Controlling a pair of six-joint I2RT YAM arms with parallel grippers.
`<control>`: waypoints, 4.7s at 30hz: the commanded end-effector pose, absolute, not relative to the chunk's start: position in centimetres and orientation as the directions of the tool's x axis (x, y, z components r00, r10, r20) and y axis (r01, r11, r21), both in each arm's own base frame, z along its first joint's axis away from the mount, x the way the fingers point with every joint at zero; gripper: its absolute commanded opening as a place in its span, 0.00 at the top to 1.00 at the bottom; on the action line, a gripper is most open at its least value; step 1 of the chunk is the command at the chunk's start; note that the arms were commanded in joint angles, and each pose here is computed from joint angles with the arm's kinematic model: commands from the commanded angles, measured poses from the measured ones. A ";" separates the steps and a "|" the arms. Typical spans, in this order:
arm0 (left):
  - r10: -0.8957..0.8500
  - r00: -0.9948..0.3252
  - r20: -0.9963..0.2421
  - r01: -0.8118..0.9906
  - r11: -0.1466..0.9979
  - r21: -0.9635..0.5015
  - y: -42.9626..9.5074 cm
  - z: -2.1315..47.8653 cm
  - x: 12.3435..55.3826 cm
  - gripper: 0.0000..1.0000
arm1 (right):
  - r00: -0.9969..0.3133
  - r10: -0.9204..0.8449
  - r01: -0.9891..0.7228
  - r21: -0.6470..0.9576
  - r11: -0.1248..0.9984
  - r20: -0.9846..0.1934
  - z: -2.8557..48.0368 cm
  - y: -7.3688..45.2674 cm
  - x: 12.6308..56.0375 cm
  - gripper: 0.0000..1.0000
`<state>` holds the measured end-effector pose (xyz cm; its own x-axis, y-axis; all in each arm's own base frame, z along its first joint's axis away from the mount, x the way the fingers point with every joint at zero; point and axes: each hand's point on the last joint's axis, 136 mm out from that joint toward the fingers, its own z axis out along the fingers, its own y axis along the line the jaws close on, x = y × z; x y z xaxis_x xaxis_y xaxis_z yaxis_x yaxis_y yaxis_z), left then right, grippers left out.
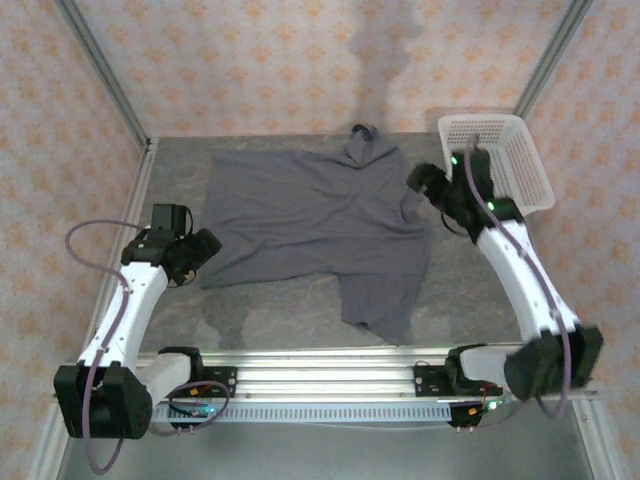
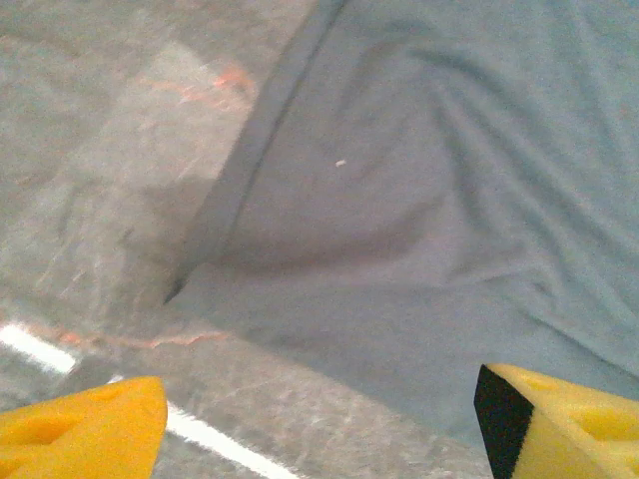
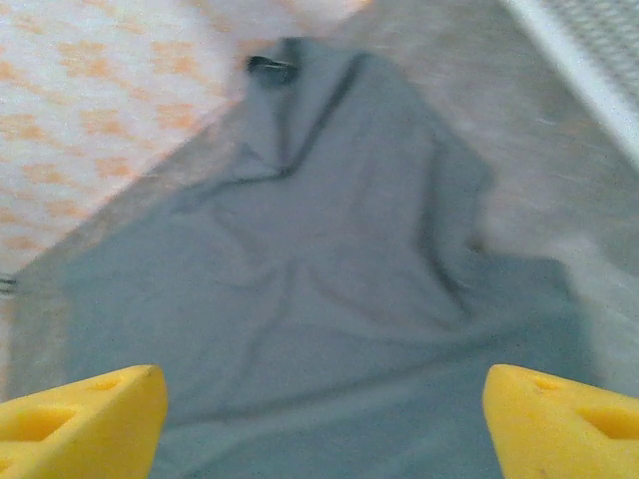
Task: Fold the inside-out t-shirt
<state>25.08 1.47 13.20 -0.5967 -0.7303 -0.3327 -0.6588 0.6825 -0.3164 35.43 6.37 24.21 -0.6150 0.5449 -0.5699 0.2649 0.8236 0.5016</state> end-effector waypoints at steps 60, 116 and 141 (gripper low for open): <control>-0.804 -0.554 -0.213 -0.826 0.562 0.027 4.7 3.2 19.2 1.00 | -0.669 0.716 0.686 0.203 0.698 -0.201 3.8 2.4 22.4 1.00; -0.788 -0.540 -0.295 -0.805 0.587 -0.093 6.4 7.4 33.6 1.00 | -0.622 0.724 0.586 0.436 0.683 -0.299 9.1 3.4 39.6 1.00; -0.744 -0.520 -0.421 -0.709 0.650 -0.274 6.3 15.3 36.3 0.49 | -0.658 0.663 0.577 0.328 0.748 -0.357 11.5 1.6 33.5 0.48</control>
<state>36.27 7.07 11.29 -0.5116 -0.7714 -0.3785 -0.7713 0.6064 -0.1934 37.83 2.39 12.33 -0.6321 0.6715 -0.3868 0.5492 0.7403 0.3878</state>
